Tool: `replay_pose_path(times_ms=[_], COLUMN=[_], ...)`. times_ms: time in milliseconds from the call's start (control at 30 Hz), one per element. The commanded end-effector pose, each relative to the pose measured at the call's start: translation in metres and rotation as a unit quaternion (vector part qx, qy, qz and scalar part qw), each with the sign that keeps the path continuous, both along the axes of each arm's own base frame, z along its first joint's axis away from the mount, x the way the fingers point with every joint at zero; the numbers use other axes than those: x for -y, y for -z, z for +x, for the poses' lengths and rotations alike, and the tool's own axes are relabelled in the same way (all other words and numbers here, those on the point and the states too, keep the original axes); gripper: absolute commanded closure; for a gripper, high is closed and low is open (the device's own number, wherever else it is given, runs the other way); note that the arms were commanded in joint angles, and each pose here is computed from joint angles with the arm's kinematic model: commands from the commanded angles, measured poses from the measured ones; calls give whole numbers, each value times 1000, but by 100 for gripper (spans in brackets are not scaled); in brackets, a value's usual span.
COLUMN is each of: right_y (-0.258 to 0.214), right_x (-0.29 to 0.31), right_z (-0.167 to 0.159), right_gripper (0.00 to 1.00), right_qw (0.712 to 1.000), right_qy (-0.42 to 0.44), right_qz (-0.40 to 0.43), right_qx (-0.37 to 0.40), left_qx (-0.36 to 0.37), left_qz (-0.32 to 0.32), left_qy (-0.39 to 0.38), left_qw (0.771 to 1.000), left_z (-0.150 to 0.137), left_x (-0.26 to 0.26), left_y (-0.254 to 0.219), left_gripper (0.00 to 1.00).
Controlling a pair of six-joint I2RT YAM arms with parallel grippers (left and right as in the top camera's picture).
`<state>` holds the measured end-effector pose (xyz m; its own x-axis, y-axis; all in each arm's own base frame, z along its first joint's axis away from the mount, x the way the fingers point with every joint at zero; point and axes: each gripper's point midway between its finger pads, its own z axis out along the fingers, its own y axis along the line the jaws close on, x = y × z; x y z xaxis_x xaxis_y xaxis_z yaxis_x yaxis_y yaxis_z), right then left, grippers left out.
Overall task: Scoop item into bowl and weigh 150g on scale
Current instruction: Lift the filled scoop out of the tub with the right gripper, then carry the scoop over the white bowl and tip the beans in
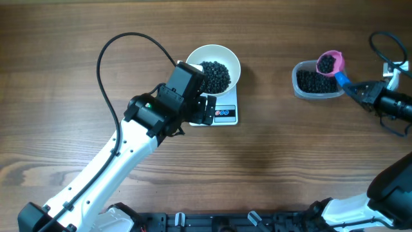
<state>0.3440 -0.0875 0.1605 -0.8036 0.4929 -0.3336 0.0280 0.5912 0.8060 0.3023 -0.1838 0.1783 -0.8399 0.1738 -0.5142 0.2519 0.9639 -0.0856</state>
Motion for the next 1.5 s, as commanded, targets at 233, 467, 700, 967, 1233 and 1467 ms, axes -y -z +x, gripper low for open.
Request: replay_pose_path(times_ms=[233,467,700,967,1233,1467], right_y=[-55,-56,-60,-31,-6,3], right_x=[-25,-76,-159,-227,-254,-264], right_z=[11,22,36,44,45,44], right_gripper=[96,96,96,96,96,96], right_qw=[981,977,966,967,950,939], right_qy=[-7,-67,-182,-243,-288,-301], right_qz=[182,201,176,54,-69,-121], right_qx=[60,28,43,54,103,113], left_qx=[0,0,0,0,0,0], left_qz=[-8,-8,-8,-8,-7,-7], left_qy=[0,0,0,0,0,0], left_qw=[1000,1000,1000,1000,1000,1000], left_z=[-3,-3,-3,-3,-3,-3], left_x=[1,1,1,1,1,1], left_y=[-2,-2,-2,-2,-2,-2], left_gripper=[0,0,0,0,0,0])
